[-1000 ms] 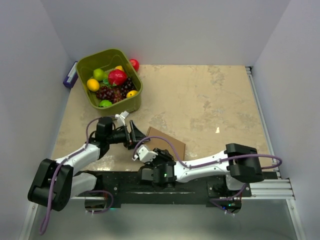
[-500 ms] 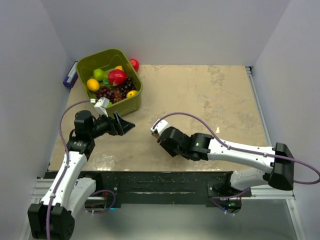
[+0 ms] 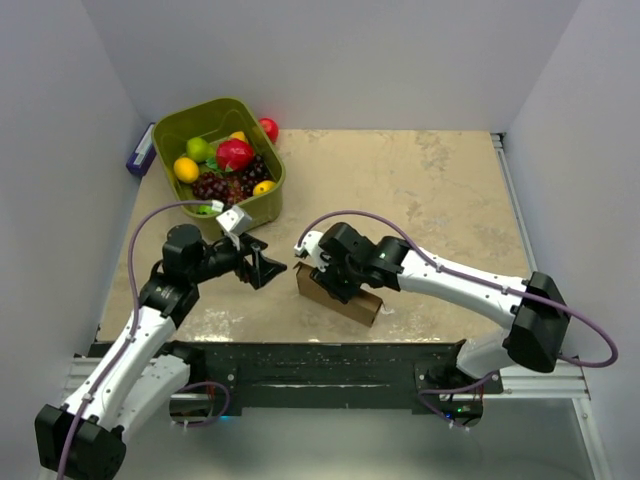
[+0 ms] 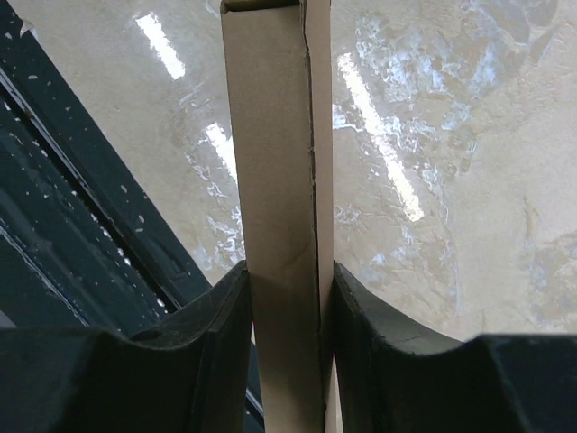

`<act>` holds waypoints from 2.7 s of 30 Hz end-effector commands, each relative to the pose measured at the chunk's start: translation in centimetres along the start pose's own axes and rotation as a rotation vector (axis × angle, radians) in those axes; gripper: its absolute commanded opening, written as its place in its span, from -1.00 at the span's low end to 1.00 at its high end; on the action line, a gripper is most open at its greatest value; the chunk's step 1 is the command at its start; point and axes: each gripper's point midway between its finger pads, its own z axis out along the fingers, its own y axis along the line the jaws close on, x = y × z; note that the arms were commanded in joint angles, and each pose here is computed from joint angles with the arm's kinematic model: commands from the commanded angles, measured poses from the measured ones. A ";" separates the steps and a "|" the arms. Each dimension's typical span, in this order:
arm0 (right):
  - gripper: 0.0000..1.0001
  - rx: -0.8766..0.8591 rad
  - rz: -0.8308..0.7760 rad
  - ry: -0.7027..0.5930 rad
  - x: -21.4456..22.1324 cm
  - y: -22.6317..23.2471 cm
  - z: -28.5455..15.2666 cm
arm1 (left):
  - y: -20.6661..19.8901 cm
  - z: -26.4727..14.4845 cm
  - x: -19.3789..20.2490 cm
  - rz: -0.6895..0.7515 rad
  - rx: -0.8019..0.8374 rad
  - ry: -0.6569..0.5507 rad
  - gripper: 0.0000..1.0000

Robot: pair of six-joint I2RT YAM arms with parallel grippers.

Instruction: Fold the paper box

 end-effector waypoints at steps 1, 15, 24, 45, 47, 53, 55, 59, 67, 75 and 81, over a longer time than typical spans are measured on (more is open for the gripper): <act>-0.67 -0.074 -0.053 -0.033 -1.6 0.3 -0.2 | -0.1 0.3 -2.7 0.130 0.013 -0.078 0.74; -0.71 -0.098 -0.081 -0.052 -1.7 0.3 -0.4 | 0.0 3.8 -2.2 0.211 0.016 0.034 0.56; -0.73 -0.093 -0.080 -0.057 -1.7 0.2 -0.4 | 0.4 4.0 -0.2 0.208 -0.039 0.091 0.51; -0.77 -0.079 -0.073 -0.069 -1.9 -0.1 -0.5 | 1.3 4.3 2.6 0.202 -0.079 0.203 -0.03; -0.77 -0.079 -0.074 -0.066 -1.8 -0.1 -0.4 | 1.2 4.3 2.7 0.203 -0.083 0.205 -0.03; -0.79 -0.069 -0.073 -0.069 -1.9 -0.2 -0.4 | 0.9 4.5 3.0 0.204 -0.069 0.216 -0.18; -0.79 -0.068 -0.072 -0.066 -1.9 -0.2 -0.3 | 0.6 4.6 3.0 0.205 -0.056 0.215 -0.21; -0.80 -0.058 -0.071 -0.063 -1.8 -0.4 -0.2 | 0.3 4.9 3.3 0.204 -0.041 0.229 -0.47; -0.83 0.007 -0.066 -0.052 -1.6 -1.6 0.1 | -0.1 5.2 3.1 0.130 -0.070 0.234 -0.86; -0.83 0.005 -0.064 -0.027 -1.2 -1.5 0.7 | 0.1 5.1 2.6 0.026 -0.147 0.197 -0.97; -0.83 0.005 -0.063 -0.018 -1.1 -1.6 1.0 | -0.4 5.1 2.4 -0.041 -0.154 0.181 -0.92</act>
